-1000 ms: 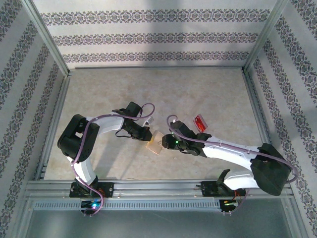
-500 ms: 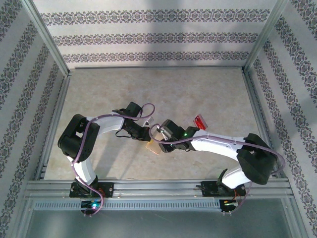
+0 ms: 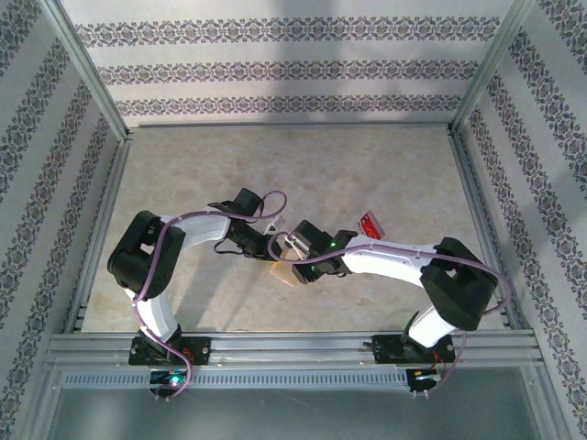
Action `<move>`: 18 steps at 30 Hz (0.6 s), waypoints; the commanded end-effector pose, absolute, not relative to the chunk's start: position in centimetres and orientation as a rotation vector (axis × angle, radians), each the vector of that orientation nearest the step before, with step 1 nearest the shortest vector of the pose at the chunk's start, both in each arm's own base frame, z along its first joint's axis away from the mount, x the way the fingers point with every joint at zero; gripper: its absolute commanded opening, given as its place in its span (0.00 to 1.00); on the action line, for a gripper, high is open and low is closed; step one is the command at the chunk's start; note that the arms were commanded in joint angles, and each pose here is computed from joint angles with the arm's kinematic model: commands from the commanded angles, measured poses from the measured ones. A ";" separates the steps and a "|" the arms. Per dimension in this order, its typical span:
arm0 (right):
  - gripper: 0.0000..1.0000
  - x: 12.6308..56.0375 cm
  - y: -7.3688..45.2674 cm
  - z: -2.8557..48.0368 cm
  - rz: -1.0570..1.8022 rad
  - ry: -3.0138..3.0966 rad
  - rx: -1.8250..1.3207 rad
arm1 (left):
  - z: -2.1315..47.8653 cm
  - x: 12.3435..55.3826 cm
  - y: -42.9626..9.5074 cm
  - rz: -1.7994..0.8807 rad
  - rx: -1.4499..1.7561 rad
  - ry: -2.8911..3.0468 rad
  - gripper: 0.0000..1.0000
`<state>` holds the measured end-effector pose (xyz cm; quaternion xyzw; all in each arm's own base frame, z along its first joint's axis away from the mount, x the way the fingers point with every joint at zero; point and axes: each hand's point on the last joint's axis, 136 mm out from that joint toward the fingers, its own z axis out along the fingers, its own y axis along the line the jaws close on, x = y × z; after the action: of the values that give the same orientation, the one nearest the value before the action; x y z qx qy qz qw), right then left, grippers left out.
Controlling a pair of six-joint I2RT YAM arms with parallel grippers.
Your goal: Put the credit cards into the card holder
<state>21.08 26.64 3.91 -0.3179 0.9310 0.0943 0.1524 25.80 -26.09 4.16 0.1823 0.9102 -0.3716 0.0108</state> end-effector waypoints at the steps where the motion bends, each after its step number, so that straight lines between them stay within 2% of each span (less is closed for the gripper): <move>1: 0.41 21.7 27.2 4.3 0.246 2.655 -0.950 | 3.1 25.0 -25.9 -1.120 0.594 2.893 0.06; 7: 0.42 22.1 28.1 3.8 0.227 2.663 -0.995 | 3.2 25.0 -25.8 -1.116 0.598 2.892 0.06; 18: 0.37 21.9 27.4 3.0 0.177 2.686 -1.000 | 3.1 25.0 -25.8 -1.118 0.598 2.891 0.06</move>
<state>22.05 27.81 3.03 -0.3365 0.9283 0.0787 0.1370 25.80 -26.08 4.15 0.1832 0.9102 -0.3712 0.0111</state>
